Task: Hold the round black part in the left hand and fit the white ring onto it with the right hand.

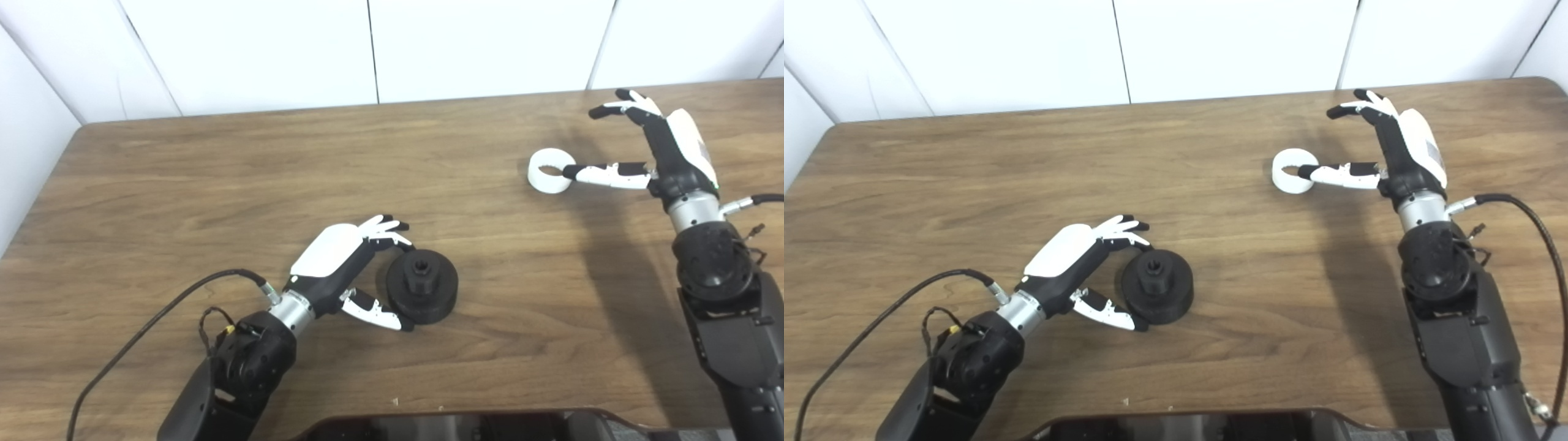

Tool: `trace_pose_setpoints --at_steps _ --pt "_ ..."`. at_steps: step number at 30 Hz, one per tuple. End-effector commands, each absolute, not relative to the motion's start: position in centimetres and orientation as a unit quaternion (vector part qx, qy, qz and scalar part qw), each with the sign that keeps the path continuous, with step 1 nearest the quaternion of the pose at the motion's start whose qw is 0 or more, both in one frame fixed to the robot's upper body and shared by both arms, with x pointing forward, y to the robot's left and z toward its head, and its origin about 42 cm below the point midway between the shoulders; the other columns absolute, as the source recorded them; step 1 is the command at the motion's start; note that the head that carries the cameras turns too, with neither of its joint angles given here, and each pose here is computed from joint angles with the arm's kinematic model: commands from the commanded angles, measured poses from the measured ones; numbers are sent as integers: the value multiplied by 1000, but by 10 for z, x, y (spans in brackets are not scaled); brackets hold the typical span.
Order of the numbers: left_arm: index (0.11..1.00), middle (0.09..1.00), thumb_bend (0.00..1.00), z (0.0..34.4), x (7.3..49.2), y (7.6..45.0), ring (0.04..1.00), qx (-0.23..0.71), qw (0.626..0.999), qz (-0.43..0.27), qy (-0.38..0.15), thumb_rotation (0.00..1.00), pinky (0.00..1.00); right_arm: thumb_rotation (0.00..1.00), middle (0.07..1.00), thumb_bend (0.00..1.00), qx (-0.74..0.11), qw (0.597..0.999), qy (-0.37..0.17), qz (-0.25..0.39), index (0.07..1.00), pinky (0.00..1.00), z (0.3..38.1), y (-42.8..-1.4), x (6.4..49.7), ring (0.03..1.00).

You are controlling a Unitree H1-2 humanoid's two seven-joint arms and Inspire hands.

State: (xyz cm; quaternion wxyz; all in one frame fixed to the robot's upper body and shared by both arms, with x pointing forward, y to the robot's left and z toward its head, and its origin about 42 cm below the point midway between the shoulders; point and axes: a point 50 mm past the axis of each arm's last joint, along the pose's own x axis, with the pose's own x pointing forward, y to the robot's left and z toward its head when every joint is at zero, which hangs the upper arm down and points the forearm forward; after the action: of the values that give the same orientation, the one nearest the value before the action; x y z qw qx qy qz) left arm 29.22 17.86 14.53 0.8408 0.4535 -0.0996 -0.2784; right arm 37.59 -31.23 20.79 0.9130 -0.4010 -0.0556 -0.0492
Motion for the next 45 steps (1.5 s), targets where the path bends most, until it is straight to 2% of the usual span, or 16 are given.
trace_pose_setpoints --at_steps 1,13,26,45 --pt "676 915 827 136 290 180 976 459 836 -289 -82 294 887 329 930 923 -417 903 -91 -51 722 933 230 -315 391 982" --pt "672 909 835 133 292 183 966 460 836 -285 -87 297 868 318 922 945 -431 901 -42 -28 734 935 206 -320 415 979" --pt "677 911 838 135 293 182 965 459 837 -284 -88 302 873 345 918 992 -437 899 -30 -5 737 905 200 -309 426 981" --pt "666 911 840 134 292 180 967 458 838 -283 -86 290 864 315 915 931 -450 893 -24 11 712 919 190 -294 435 974"
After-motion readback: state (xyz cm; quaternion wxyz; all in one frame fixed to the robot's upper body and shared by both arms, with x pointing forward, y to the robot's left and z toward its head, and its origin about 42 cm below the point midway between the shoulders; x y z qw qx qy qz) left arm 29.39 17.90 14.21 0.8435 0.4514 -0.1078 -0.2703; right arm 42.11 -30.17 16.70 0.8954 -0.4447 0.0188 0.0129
